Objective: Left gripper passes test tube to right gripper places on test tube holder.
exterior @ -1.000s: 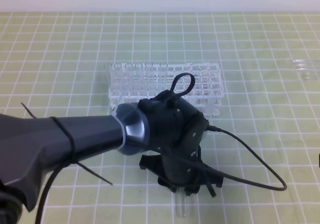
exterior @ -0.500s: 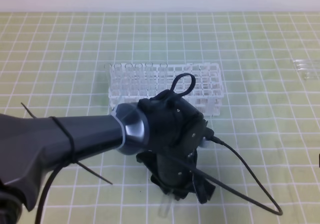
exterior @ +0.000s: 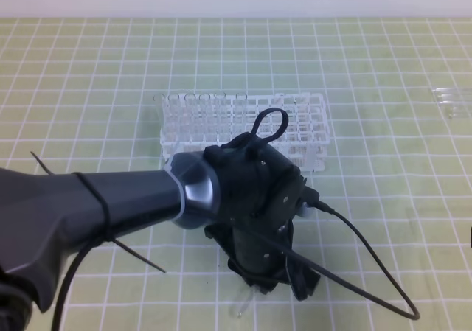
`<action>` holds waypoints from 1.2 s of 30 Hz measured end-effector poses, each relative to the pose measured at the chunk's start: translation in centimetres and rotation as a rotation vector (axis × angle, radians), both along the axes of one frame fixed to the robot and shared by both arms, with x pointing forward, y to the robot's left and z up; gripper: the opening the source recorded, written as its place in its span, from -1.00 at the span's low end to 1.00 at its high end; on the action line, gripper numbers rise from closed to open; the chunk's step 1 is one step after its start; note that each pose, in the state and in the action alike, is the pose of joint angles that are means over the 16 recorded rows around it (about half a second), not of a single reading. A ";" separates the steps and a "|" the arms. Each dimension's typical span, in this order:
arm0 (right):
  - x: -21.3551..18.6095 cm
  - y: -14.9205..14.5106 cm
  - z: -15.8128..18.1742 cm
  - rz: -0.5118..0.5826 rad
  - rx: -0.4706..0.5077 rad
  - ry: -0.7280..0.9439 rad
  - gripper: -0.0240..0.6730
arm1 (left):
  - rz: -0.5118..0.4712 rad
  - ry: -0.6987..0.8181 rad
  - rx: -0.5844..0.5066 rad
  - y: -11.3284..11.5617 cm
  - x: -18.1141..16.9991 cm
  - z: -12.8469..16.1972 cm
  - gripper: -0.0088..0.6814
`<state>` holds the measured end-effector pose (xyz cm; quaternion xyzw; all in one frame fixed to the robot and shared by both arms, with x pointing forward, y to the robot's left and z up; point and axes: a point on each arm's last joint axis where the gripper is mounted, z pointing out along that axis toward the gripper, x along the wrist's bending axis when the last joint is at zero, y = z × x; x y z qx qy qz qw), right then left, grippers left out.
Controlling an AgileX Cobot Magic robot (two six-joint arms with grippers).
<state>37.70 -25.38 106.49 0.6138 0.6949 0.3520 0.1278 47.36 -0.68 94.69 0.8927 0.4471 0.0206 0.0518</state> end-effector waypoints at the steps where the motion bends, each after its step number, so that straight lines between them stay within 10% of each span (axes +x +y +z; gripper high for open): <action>1: 0.0 0.0 0.0 0.000 0.000 0.000 -0.98 | -0.004 0.000 0.001 0.0 0.0 0.0 -0.71; 14: 0.0 0.0 0.0 0.000 -0.002 -0.001 -0.98 | -0.044 -0.041 -0.031 0.5 -0.3 2.5 -0.82; 36: 0.2 0.3 1.4 0.021 0.036 -0.047 -0.98 | -0.089 -0.517 -0.356 6.4 -2.1 14.9 -0.89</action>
